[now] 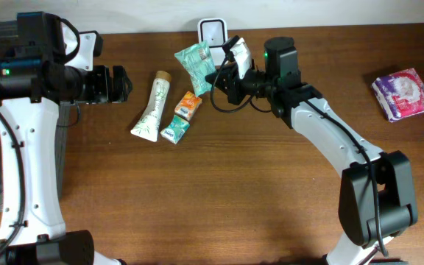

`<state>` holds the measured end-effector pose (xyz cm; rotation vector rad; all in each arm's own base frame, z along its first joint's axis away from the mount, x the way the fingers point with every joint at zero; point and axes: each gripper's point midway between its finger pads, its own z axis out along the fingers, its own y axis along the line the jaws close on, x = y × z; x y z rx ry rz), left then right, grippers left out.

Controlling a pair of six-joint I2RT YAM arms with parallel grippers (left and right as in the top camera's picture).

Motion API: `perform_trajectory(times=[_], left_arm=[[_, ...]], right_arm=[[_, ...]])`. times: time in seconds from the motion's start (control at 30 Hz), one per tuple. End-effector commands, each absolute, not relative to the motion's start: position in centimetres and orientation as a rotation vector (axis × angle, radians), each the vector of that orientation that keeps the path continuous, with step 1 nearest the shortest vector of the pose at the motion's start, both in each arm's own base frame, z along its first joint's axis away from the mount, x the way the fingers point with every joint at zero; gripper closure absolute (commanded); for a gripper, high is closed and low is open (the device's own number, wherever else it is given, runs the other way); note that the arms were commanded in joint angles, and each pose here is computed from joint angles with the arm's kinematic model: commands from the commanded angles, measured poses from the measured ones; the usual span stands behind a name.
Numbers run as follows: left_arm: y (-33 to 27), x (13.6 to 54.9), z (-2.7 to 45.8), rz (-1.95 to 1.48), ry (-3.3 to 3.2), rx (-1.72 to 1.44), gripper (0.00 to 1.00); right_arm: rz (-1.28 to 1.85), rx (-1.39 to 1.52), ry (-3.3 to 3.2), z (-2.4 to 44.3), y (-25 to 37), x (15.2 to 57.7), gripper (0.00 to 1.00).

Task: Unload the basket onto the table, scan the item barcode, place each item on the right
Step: 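Hold the green pack barcode in front of the scanner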

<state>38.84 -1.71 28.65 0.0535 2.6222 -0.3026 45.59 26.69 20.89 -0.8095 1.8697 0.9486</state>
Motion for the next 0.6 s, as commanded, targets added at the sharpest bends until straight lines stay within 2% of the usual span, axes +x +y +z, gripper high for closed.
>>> perform_trajectory(times=[0.0,0.57], left_arm=[[-1.93,38.85,28.77,-0.316,2.619,0.06,0.01],[-1.93,38.85,28.77,-0.316,2.619,0.06,0.01]], right_arm=[[0.925,-0.822,1.813,23.19,26.57,45.6,0.96],[0.93,-0.818,1.824,23.03,26.55,45.52,0.96]])
